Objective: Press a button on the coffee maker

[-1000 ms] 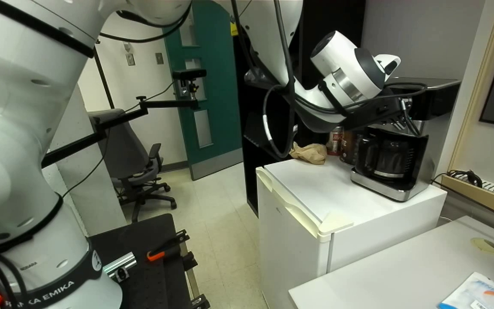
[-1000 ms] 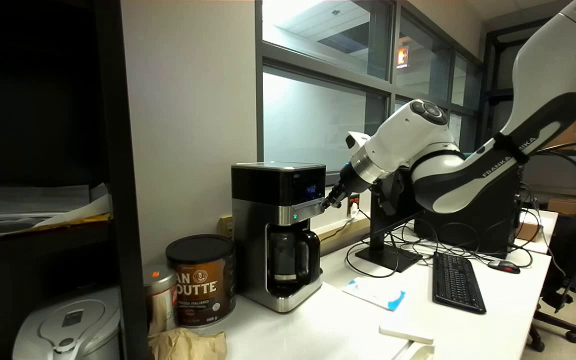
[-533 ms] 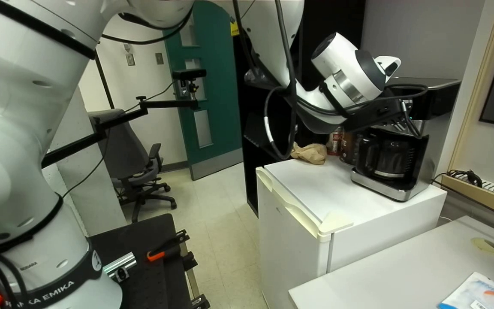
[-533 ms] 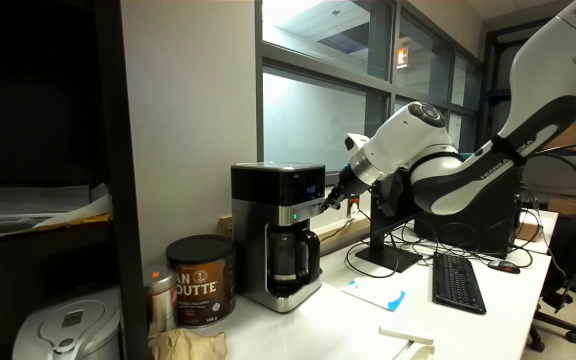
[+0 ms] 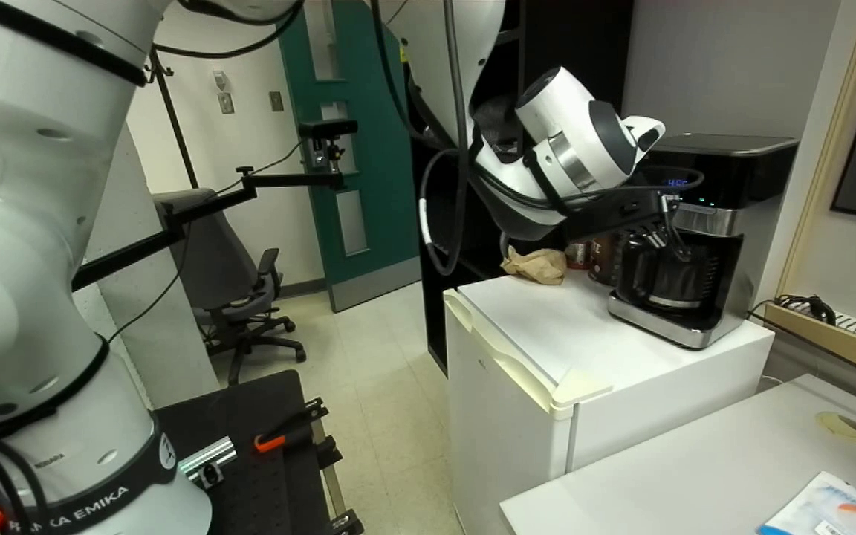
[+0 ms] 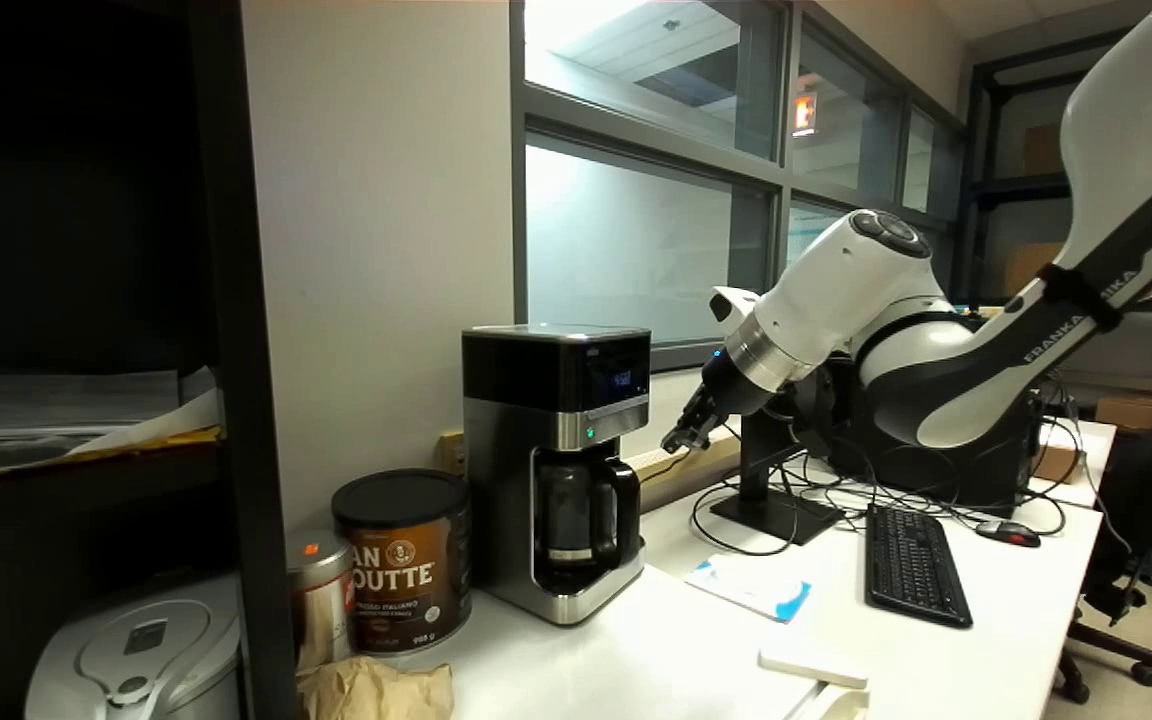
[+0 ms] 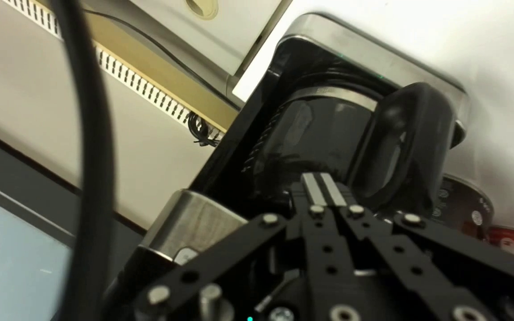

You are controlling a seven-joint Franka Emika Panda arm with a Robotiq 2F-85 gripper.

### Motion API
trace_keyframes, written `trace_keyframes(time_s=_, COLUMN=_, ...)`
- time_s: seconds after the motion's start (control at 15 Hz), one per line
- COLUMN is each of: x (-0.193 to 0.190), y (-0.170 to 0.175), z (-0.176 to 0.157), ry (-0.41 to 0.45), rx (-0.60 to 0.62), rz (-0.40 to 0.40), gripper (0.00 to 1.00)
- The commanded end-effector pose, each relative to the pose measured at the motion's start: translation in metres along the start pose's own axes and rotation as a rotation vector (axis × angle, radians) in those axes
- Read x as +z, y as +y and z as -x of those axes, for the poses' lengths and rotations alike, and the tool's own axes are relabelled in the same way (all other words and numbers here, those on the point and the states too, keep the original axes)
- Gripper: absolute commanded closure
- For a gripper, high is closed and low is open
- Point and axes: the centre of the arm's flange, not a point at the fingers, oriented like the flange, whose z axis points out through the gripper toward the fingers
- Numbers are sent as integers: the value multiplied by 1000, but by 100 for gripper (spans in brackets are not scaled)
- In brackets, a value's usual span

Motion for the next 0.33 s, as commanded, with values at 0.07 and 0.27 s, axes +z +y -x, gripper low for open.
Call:
trace_keyframes(time_s=0.07, x=-61, y=-10, z=28, ry=-9, rx=-52, rz=-58, gripper=100)
trace_keyframes(time_s=0.27, x=-91, y=-9, z=41, ry=4, rx=-90, rz=-70, gripper=100)
